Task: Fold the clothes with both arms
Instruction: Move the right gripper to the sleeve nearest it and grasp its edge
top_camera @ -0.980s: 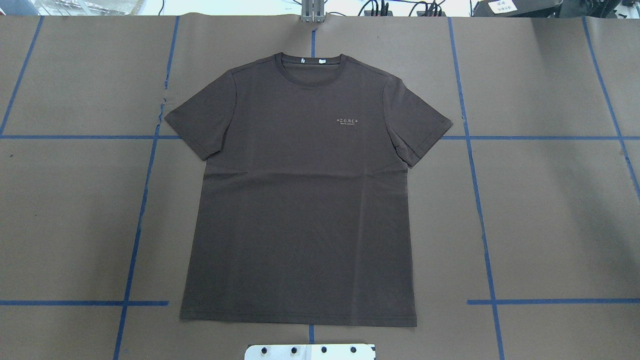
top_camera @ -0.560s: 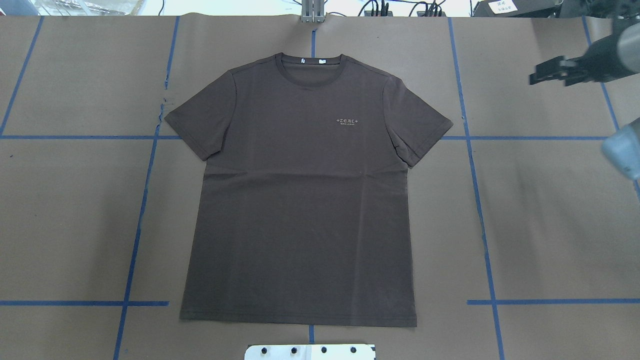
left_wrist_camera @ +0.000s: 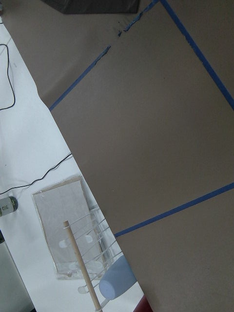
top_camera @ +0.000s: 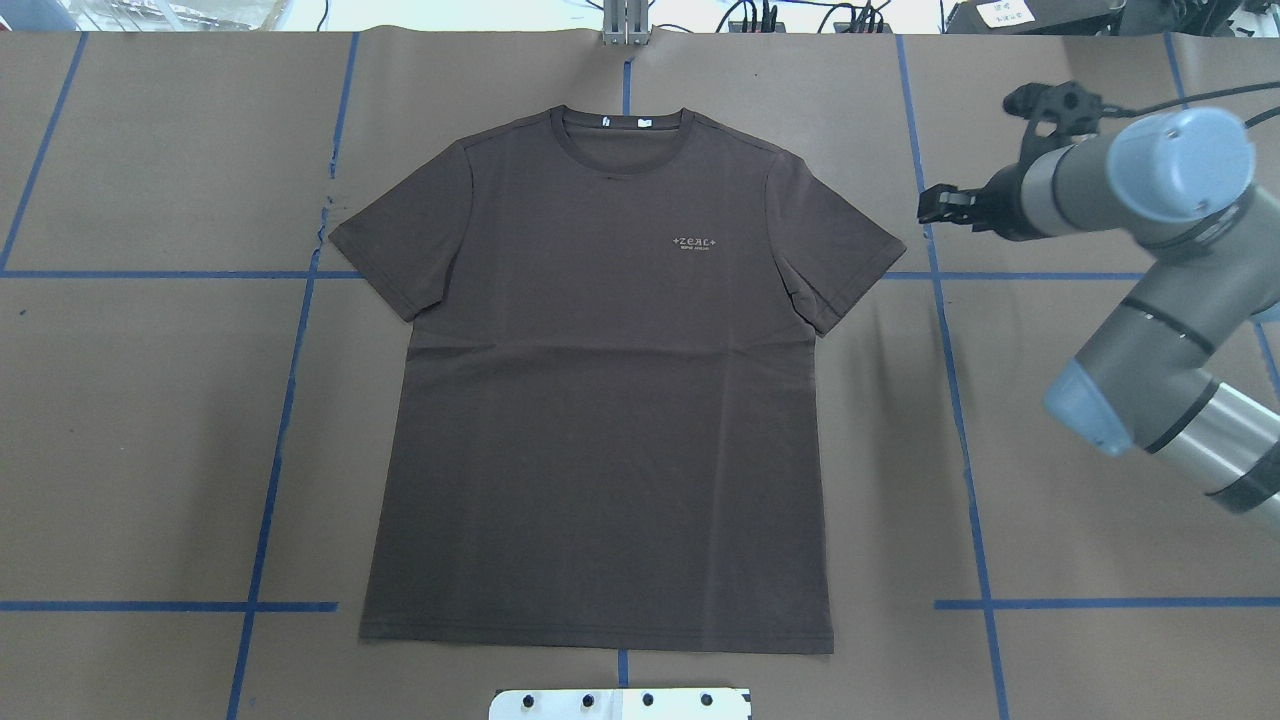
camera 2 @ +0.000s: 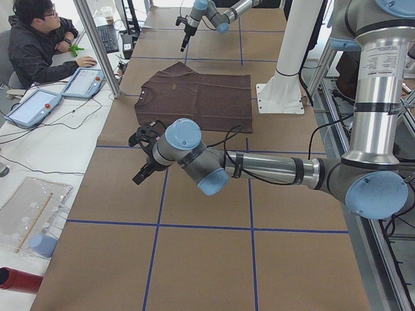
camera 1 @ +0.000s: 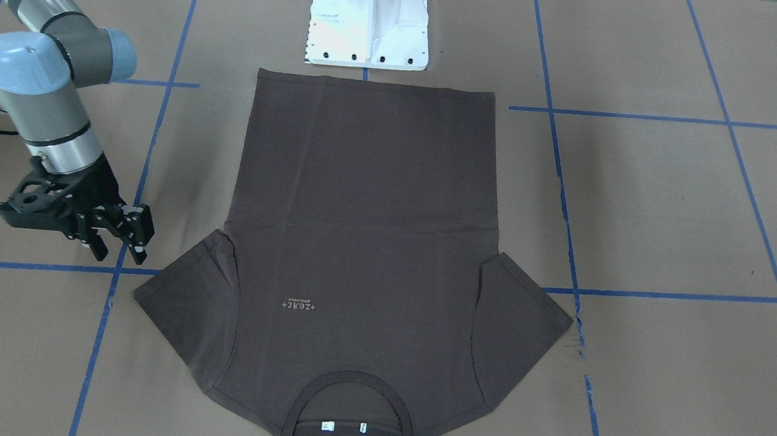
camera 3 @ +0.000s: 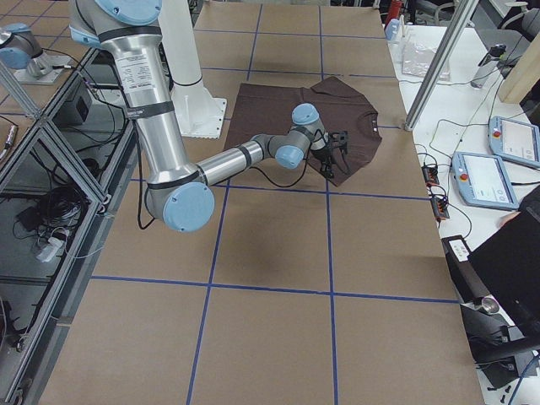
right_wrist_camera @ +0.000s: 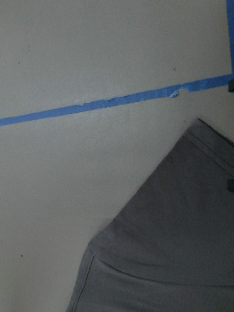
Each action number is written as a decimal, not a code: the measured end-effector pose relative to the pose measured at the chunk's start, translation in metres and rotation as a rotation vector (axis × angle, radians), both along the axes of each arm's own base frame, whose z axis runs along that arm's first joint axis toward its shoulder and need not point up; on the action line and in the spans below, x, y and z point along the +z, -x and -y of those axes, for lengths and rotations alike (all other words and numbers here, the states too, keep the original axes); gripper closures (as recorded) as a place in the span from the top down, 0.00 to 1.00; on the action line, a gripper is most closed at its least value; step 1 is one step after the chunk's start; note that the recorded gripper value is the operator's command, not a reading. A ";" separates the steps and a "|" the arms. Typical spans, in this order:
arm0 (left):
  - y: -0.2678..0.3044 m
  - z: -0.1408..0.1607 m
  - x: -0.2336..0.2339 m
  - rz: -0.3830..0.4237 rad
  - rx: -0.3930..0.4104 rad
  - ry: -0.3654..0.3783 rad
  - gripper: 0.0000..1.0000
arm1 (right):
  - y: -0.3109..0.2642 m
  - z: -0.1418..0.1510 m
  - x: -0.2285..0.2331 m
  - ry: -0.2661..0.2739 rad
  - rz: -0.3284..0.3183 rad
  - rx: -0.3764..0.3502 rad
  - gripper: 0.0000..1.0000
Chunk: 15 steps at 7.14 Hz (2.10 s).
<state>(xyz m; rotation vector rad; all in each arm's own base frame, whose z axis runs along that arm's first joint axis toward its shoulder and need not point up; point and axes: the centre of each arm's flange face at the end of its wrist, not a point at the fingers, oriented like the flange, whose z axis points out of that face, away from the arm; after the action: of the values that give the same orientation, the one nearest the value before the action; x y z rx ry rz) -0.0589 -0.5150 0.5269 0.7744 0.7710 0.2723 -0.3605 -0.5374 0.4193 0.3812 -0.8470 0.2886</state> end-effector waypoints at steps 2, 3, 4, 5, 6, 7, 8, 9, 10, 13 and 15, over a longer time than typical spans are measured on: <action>0.000 0.000 0.000 0.000 0.001 -0.001 1.00 | 0.031 0.015 0.007 0.001 -0.041 0.014 0.63; 0.000 0.000 0.000 0.000 0.001 -0.001 1.00 | 0.038 0.020 0.011 0.000 -0.059 0.021 0.63; 0.000 0.000 0.000 0.000 0.002 -0.001 1.00 | 0.040 0.024 0.015 0.000 -0.072 0.028 0.62; 0.000 0.000 0.000 0.000 0.002 -0.001 1.00 | 0.042 0.026 0.021 0.003 -0.086 0.034 0.62; 0.000 0.000 0.000 0.000 0.002 -0.001 1.00 | 0.044 0.027 0.026 0.005 -0.098 0.039 0.62; 0.000 0.000 0.000 0.000 0.002 -0.001 1.00 | 0.045 0.027 0.029 0.006 -0.105 0.040 0.62; 0.000 0.000 0.000 0.000 0.002 -0.001 1.00 | 0.047 0.027 0.030 0.006 -0.107 0.040 0.61; 0.000 0.000 0.001 0.000 0.002 -0.001 1.00 | 0.051 0.027 0.028 0.004 -0.108 0.039 0.61; 0.000 0.000 0.000 0.000 0.002 -0.001 1.00 | 0.056 0.028 0.026 0.002 -0.108 0.039 0.61; 0.000 0.000 0.001 0.001 0.001 0.000 1.00 | 0.060 0.031 0.030 0.006 -0.118 0.037 0.60; 0.000 0.000 0.001 0.001 0.001 0.001 1.00 | 0.060 0.031 0.030 0.007 -0.119 0.037 0.57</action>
<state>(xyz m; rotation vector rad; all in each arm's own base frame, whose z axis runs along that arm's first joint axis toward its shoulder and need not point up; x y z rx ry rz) -0.0586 -0.5151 0.5282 0.7726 0.7707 0.2732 -0.4209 -0.5688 0.4494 0.4042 -0.7222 0.3004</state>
